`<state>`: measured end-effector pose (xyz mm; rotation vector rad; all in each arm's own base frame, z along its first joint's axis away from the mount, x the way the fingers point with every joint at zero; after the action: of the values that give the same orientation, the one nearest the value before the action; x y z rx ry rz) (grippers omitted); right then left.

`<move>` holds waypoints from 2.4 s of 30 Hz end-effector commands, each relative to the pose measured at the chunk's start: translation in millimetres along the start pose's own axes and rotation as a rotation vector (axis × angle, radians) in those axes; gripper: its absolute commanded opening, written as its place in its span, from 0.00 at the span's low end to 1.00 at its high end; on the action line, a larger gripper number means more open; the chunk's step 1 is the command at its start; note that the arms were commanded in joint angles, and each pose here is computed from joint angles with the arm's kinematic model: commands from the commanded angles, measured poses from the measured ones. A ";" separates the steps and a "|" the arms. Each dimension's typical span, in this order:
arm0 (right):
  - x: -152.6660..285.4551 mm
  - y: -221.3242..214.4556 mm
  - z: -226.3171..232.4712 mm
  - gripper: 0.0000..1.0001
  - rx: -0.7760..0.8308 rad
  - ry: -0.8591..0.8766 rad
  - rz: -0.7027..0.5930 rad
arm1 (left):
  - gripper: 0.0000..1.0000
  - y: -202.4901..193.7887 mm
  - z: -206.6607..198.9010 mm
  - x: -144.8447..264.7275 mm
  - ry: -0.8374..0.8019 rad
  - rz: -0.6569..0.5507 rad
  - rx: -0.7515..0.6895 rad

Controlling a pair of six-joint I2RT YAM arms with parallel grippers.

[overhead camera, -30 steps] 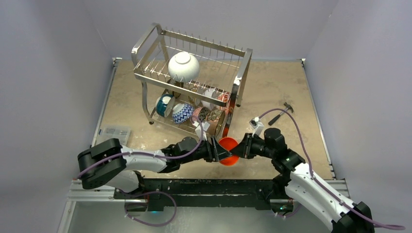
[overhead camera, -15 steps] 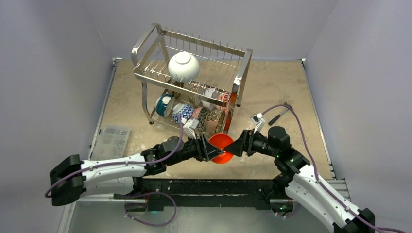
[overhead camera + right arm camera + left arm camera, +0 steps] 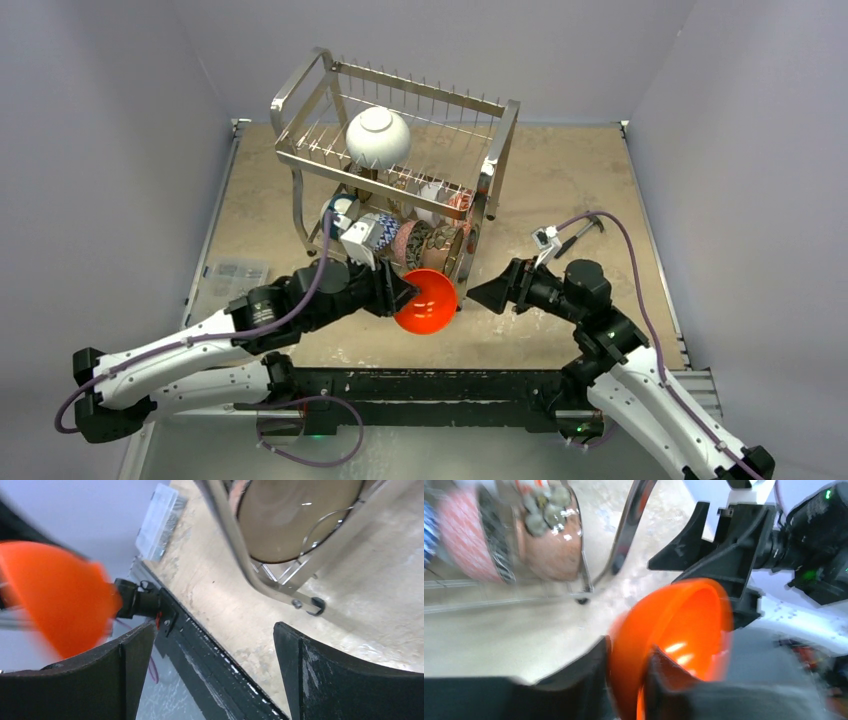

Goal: Load the bowls into the dish rack
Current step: Turn the bowl upside down on the dish rack.

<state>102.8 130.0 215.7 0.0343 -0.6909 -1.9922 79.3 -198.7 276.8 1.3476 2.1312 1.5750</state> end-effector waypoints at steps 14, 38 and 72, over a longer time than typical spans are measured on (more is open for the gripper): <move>1.1 7.5 6.4 0.92 0.025 0.002 -0.019 | 0.08 59.4 -15.6 11.4 0.103 -0.037 -0.212; -19.8 -8.7 -12.5 0.79 -0.091 0.056 0.153 | 0.00 0.4 -9.8 -80.6 0.144 0.002 -0.070; -18.4 4.4 1.8 0.00 0.001 0.079 0.125 | 0.96 -51.6 -20.3 -71.7 -0.263 0.046 0.393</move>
<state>108.9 139.1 183.1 -0.0933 -0.6305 -1.8545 75.0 -251.2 198.4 1.6278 2.3913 1.0028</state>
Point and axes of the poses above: each gripper's point midway between its finger pads, its own x axis back along the fingers, its own z axis along the line the jaws close on, y = z × x, the point moved 10 cm from there along x, back along the fingers, and after that the axes turned 9 degrees about -x, right-handed, at the moved point
